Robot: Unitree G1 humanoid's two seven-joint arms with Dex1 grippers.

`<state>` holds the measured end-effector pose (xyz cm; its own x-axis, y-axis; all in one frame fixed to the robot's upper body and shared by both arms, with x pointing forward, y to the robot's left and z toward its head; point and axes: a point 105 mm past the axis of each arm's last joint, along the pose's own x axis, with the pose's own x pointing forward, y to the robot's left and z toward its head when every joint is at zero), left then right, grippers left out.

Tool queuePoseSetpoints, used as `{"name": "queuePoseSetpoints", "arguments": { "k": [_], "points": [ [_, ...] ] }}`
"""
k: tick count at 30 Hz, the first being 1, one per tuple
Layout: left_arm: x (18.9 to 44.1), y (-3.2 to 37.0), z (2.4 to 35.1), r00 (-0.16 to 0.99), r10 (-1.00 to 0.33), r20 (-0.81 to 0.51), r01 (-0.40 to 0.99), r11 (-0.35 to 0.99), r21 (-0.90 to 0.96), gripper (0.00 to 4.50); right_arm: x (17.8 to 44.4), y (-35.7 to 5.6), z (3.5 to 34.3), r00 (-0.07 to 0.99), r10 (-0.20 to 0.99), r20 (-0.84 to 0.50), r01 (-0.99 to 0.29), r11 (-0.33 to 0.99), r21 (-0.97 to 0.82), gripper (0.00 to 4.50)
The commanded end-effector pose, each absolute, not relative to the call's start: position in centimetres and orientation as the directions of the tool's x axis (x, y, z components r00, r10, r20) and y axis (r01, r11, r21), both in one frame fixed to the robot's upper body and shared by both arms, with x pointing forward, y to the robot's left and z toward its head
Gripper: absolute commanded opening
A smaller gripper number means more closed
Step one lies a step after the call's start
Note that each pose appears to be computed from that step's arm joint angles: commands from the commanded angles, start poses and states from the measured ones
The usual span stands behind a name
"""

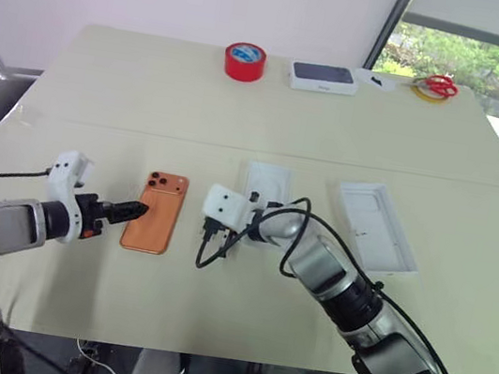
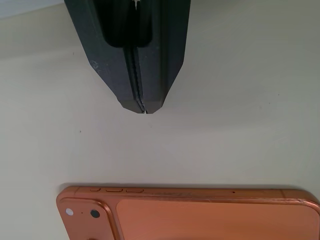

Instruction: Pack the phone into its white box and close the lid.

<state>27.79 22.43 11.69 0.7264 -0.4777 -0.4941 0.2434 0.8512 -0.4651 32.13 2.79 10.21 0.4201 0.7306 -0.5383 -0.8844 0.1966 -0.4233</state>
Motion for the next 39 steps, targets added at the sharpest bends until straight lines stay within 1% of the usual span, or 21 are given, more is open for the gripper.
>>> {"name": "queuePoseSetpoints", "arguments": {
  "k": [1,11,14,16,23,31,39],
  "points": [
    [26.5,18.7,9.5,0.601,-0.604,-0.524,0.302,0.778,-0.551,4.28,31.3,3.9,10.5,0.388,0.756,-0.527,-0.889,0.157,-0.43,0.0],
    [26.2,13.9,9.3,0.513,-0.725,-0.459,0.388,0.674,-0.629,4.28,31.2,3.7,10.4,0.399,0.752,-0.525,-0.884,0.164,-0.437,0.0],
    [26.3,13.3,9.4,0.504,-0.739,-0.447,0.397,0.658,-0.64,4.28,31.3,3.6,10.4,0.407,0.748,-0.524,-0.881,0.17,-0.441,0.0],
    [26.9,13.2,9.9,0.518,-0.751,-0.409,0.386,0.632,-0.672,4.28,31.3,3.6,10.4,0.41,0.747,-0.524,-0.881,0.175,-0.441,0.0],
    [27.8,13.8,10.2,0.548,-0.73,-0.408,0.348,0.643,-0.683,4.28,31.2,3.5,10.2,0.416,0.743,-0.524,-0.88,0.183,-0.439,0.0],
    [29.2,17.3,10.5,0.639,-0.635,-0.434,0.243,0.702,-0.669,4.28,31.4,3.2,10.2,0.424,0.738,-0.525,-0.879,0.196,-0.436,0.0],
    [29.5,18.9,10.7,0.684,-0.59,-0.428,0.194,0.713,-0.673,4.28,31.4,3.1,10.1,0.425,0.737,-0.526,-0.878,0.197,-0.436,0.0]
  ]
}}
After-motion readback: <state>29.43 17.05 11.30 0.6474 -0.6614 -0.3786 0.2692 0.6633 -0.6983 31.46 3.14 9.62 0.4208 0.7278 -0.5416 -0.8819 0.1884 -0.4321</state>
